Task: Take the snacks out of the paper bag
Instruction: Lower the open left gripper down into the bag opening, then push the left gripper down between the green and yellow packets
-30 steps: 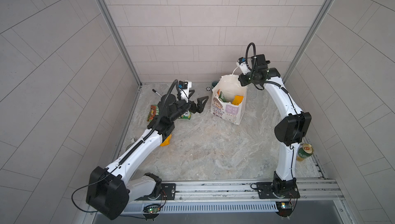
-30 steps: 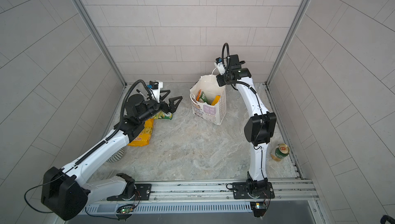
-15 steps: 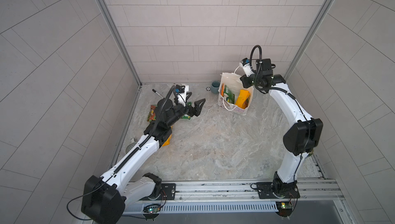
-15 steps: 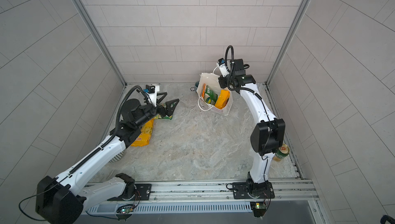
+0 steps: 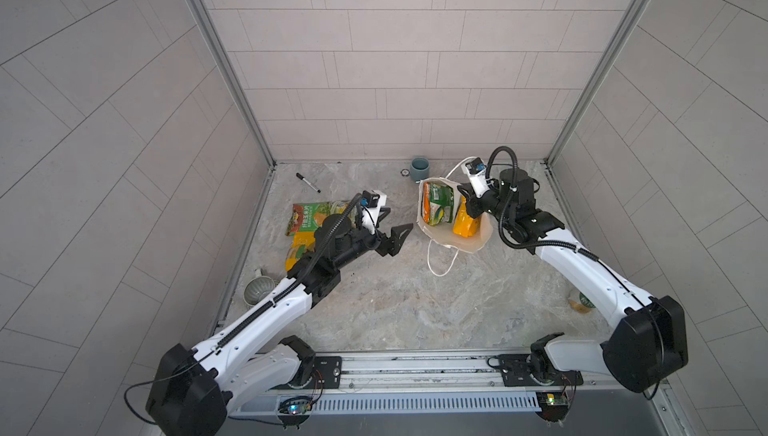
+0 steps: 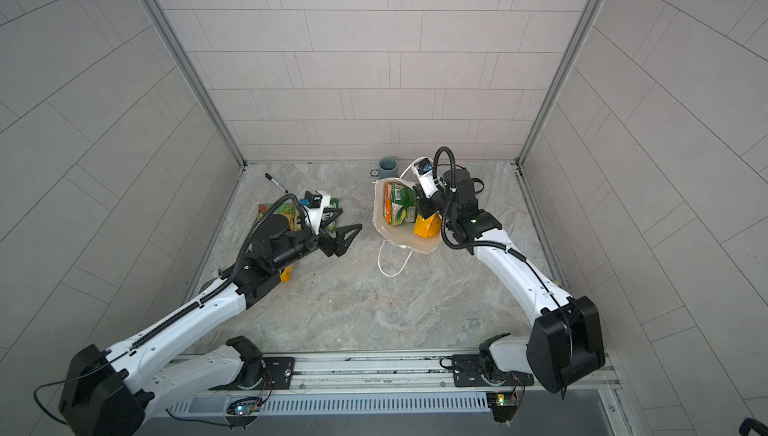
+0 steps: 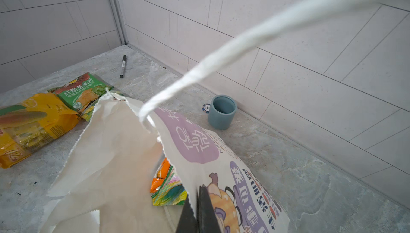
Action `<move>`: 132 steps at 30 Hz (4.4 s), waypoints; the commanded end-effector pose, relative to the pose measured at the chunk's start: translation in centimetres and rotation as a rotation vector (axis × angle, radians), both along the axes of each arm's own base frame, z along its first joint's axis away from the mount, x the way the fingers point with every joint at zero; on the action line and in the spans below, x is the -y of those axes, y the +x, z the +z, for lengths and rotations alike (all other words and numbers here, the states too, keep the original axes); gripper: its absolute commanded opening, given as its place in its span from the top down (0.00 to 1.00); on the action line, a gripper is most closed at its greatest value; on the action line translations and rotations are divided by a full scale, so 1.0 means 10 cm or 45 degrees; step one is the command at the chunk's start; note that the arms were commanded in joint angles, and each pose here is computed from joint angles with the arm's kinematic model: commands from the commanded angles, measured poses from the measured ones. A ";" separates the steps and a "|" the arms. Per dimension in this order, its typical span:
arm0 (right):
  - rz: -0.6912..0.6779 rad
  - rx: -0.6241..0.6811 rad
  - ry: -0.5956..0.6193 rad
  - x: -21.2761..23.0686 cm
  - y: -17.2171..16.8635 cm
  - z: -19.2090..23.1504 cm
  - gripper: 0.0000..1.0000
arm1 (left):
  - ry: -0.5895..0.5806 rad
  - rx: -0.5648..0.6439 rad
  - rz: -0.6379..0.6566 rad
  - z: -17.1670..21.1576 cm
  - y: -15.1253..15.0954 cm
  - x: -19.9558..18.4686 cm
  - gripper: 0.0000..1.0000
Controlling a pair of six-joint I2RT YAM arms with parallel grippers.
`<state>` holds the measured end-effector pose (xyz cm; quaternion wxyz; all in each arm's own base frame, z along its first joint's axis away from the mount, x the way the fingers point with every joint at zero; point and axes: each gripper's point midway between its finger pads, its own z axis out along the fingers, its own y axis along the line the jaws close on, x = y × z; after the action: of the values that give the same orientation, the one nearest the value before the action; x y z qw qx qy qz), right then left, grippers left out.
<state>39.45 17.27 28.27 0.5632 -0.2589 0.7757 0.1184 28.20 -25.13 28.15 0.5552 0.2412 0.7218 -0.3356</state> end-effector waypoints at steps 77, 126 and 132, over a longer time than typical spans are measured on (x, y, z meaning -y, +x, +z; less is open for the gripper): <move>-0.119 0.108 0.440 0.02 -0.24 0.45 1.00 | 0.507 -0.390 0.405 -1.41 1.09 1.30 0.60; -0.117 0.108 0.442 0.01 -0.22 0.38 1.00 | 0.520 -0.367 0.359 -1.22 1.15 1.28 0.56; -0.117 0.104 0.436 0.00 -0.22 0.34 1.00 | 0.578 -0.429 0.411 -1.49 1.19 1.24 0.54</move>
<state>37.58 16.90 29.95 0.6119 -0.1273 0.7548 0.1990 39.55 -38.11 14.56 0.4171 0.1928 0.8781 -0.1336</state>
